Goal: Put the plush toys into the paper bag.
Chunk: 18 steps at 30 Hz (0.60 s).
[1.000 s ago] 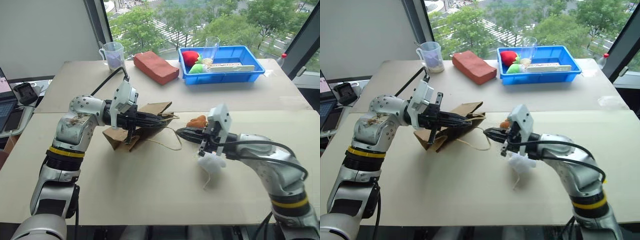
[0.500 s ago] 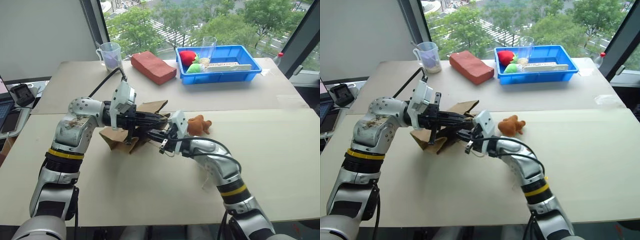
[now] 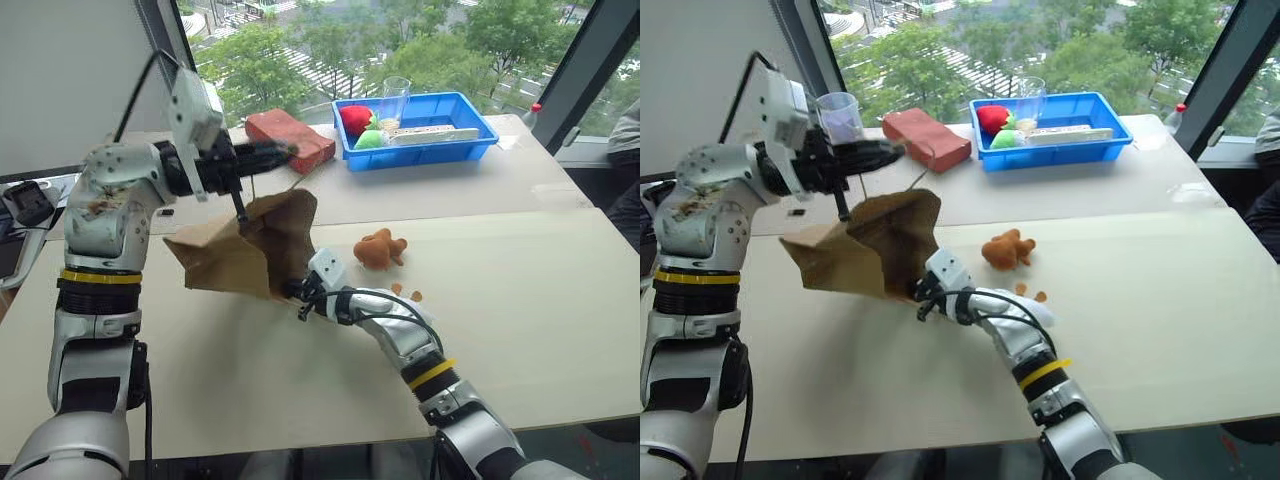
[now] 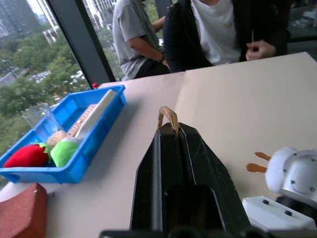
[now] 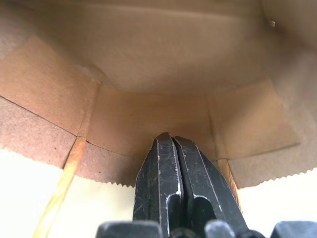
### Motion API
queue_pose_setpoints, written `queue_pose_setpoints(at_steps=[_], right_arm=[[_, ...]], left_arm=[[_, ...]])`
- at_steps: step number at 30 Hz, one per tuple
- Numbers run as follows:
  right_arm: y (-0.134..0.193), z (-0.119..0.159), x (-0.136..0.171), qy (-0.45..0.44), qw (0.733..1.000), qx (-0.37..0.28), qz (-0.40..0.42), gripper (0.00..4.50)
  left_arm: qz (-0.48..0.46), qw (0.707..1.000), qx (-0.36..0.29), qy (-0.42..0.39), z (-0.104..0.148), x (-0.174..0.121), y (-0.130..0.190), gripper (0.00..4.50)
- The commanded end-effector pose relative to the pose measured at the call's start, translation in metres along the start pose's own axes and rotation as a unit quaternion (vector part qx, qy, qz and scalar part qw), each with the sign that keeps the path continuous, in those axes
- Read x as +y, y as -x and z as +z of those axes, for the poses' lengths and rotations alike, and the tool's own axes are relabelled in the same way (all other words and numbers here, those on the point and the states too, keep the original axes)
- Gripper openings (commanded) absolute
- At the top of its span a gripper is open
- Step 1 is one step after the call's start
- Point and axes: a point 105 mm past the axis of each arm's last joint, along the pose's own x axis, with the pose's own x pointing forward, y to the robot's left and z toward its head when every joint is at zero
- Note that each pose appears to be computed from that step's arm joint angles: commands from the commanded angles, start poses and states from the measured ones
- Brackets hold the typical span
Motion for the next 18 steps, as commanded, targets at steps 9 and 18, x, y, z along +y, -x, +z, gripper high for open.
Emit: queue_pose_setpoints(at_steps=[9,18], right_arm=[[-0.007,-0.015,-0.026,-0.011,0.994,0.047,-0.095,0.03],[0.004,0.003,-0.027,0.004,0.997,0.013,-0.071,0.03]], left_arm=[[0.177,0.973,-0.101,-0.111,0.076,0.041,0.019,0.0],[0.102,0.992,-0.04,-0.061,0.024,0.007,0.019,0.0]])
